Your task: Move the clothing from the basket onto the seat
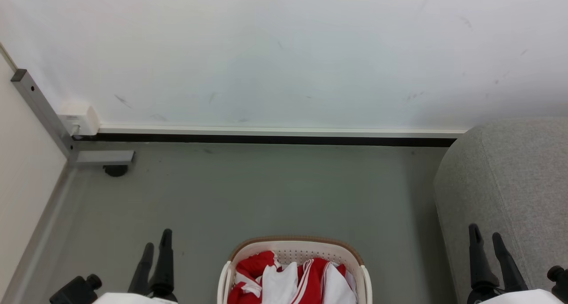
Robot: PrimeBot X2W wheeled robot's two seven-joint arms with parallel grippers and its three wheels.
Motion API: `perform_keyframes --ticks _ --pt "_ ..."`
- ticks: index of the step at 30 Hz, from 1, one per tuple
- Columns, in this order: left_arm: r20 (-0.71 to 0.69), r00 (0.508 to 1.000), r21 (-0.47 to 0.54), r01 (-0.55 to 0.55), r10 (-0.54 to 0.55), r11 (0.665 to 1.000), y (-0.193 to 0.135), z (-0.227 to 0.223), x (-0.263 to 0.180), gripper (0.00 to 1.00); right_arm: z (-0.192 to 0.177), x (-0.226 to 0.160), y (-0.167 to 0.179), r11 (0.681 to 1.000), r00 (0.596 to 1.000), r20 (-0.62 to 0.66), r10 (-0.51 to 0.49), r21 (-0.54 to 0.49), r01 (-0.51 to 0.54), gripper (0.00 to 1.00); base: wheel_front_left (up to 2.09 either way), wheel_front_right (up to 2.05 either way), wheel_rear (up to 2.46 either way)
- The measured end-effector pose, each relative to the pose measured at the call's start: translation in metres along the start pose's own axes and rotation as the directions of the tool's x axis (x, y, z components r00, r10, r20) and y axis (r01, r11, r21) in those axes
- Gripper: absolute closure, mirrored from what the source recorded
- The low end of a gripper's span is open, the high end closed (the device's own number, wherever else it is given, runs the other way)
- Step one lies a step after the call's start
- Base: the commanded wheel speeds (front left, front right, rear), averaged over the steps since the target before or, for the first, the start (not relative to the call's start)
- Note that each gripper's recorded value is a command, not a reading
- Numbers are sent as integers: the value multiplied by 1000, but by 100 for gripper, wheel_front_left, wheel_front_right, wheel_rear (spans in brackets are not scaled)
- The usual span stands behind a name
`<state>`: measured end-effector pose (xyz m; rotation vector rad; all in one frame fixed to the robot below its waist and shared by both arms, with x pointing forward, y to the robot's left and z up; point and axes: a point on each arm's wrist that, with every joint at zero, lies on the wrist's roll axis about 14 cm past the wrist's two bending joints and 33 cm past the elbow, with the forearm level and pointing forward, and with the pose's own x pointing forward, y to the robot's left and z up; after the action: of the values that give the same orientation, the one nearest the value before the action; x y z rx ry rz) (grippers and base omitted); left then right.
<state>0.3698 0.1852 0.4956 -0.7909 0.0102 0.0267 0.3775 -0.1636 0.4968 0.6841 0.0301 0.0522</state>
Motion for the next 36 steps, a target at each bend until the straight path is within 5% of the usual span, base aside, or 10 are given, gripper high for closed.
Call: perform_keyframes --ticks 19,36 --pt "17 999 208 45 -50 977 -9 1 -5 0 0 -1 8 975 999 11 43 -220 -40 0 0 0 0" --pt "9 995 392 84 -95 916 -16 -3 -8 0 -1 -4 6 940 998 17 55 -337 -46 0 0 0 0"
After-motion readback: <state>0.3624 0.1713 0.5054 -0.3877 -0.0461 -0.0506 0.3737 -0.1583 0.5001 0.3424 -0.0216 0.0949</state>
